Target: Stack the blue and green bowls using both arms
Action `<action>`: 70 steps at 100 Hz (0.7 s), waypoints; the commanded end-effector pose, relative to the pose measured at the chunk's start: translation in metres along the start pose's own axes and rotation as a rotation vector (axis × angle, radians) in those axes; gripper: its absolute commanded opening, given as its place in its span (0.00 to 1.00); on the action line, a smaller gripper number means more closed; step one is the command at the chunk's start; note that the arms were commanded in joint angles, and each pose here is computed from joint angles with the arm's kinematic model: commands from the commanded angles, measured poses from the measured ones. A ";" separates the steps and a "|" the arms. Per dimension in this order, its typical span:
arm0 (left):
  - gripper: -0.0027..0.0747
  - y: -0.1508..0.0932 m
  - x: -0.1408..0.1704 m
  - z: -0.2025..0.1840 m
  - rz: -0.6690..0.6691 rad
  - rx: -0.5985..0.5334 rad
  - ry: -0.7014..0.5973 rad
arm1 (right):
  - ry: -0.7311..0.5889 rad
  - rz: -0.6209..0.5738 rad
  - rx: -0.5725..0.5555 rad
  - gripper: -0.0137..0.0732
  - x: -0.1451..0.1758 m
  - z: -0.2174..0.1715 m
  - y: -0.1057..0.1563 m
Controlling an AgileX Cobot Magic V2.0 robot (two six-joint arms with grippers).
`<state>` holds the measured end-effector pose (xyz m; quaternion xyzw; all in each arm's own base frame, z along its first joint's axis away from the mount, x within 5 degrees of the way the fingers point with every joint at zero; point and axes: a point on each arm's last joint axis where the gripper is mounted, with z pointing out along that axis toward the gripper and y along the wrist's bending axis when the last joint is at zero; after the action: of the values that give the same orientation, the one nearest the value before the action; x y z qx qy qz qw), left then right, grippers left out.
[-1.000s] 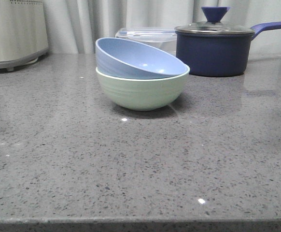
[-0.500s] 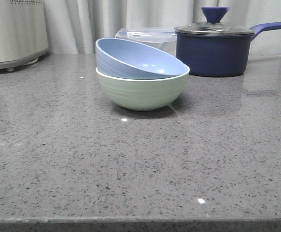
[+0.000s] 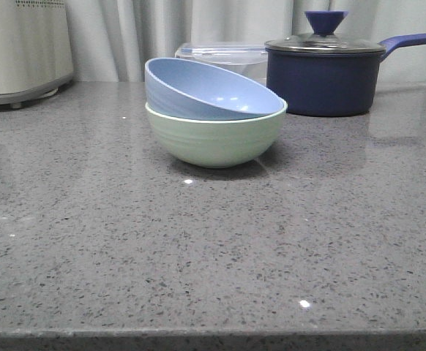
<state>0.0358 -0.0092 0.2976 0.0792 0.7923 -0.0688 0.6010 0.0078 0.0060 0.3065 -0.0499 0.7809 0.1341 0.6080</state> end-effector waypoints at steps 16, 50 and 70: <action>0.01 0.002 -0.011 -0.008 0.022 -0.028 -0.121 | -0.052 -0.012 0.005 0.12 -0.007 -0.004 0.001; 0.01 0.002 -0.010 -0.008 0.022 -0.028 -0.117 | -0.053 -0.012 0.005 0.12 -0.007 -0.005 0.001; 0.01 0.002 -0.010 -0.008 0.022 -0.028 -0.117 | -0.053 -0.012 0.005 0.12 -0.007 -0.005 0.001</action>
<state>0.0311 -0.0058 0.2949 0.0837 0.7845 -0.0489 0.6126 0.0040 0.0051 0.3024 -0.0510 0.7888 0.1320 0.5981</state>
